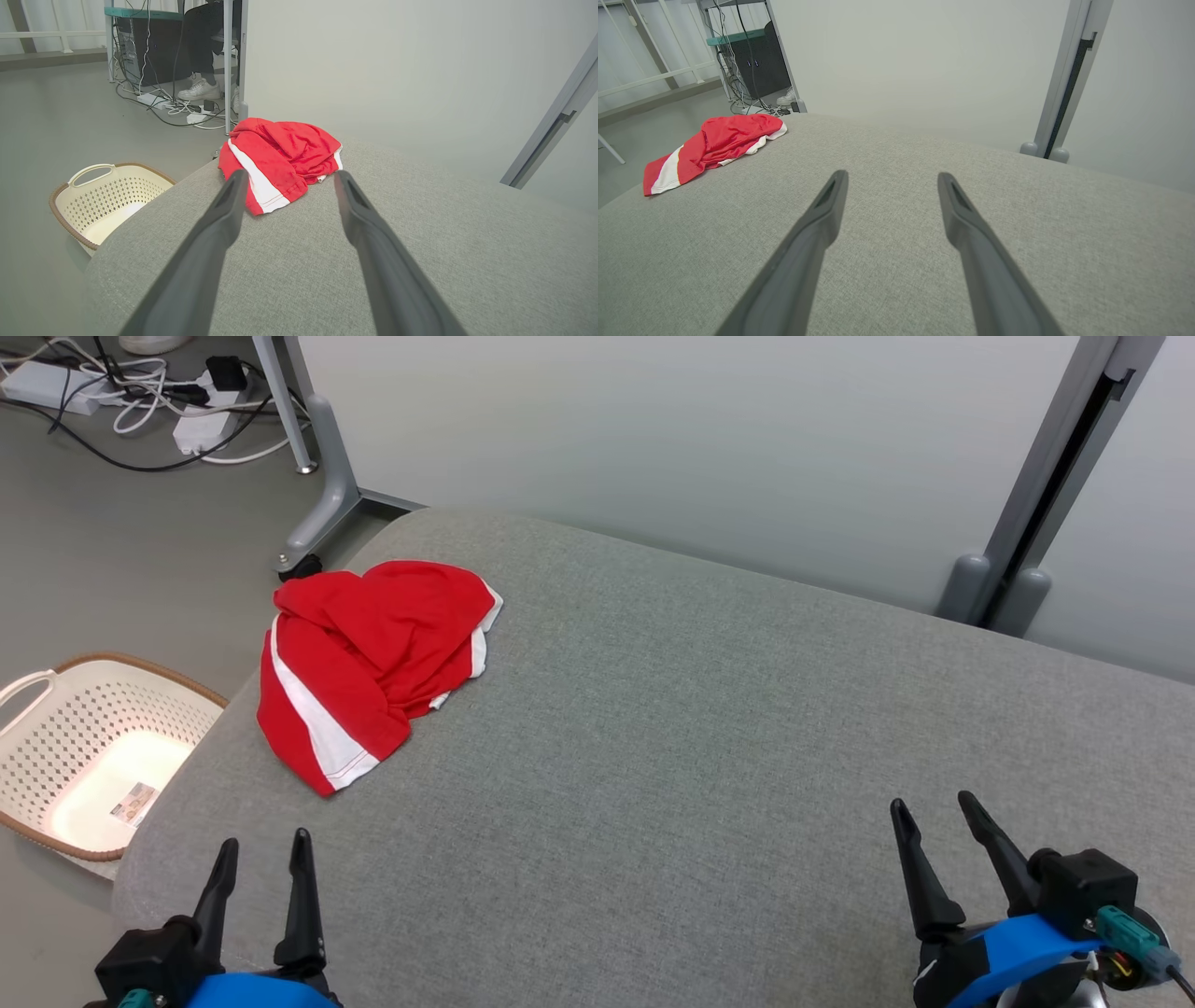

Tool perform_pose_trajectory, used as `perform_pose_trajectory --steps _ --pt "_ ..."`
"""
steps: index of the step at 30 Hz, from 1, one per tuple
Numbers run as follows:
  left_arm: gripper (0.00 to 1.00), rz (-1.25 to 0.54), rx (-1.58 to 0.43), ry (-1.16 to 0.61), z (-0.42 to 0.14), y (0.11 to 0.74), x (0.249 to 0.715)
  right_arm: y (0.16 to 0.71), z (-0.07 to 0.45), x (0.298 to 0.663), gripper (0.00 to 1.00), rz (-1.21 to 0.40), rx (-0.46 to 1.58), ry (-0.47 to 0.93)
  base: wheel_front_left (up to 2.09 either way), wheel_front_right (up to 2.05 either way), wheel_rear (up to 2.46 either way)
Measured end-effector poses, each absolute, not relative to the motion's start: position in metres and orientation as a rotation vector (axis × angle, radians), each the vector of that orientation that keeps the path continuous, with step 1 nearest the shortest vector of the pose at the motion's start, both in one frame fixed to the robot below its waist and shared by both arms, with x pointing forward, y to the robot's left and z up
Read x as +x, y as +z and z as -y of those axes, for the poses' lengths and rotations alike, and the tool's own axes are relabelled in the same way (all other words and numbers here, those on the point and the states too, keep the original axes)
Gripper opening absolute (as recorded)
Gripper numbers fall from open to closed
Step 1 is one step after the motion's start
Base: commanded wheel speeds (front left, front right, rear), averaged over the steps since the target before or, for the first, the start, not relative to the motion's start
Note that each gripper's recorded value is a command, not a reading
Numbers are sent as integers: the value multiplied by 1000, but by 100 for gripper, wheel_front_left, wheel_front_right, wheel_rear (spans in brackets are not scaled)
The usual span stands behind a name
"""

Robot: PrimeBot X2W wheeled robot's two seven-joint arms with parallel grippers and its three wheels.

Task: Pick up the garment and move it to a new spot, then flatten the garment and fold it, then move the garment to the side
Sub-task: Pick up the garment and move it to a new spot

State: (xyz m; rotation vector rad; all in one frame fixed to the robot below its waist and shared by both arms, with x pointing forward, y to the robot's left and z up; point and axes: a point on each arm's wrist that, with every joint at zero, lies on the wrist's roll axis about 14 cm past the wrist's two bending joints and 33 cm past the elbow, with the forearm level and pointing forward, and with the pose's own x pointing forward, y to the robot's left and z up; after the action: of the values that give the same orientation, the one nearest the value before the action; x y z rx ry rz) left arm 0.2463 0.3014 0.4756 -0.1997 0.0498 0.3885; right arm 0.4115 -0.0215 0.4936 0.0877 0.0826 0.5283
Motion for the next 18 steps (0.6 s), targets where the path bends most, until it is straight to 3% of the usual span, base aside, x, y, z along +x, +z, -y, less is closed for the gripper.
perform_pose_trajectory --steps 11,18 --pt "100 34 -230 409 -322 519 260 486 30 419 100 -98 98 504 0 0 0" --pt "100 -15 -175 428 -365 545 312 477 42 447 100 -102 97 475 0 0 0"
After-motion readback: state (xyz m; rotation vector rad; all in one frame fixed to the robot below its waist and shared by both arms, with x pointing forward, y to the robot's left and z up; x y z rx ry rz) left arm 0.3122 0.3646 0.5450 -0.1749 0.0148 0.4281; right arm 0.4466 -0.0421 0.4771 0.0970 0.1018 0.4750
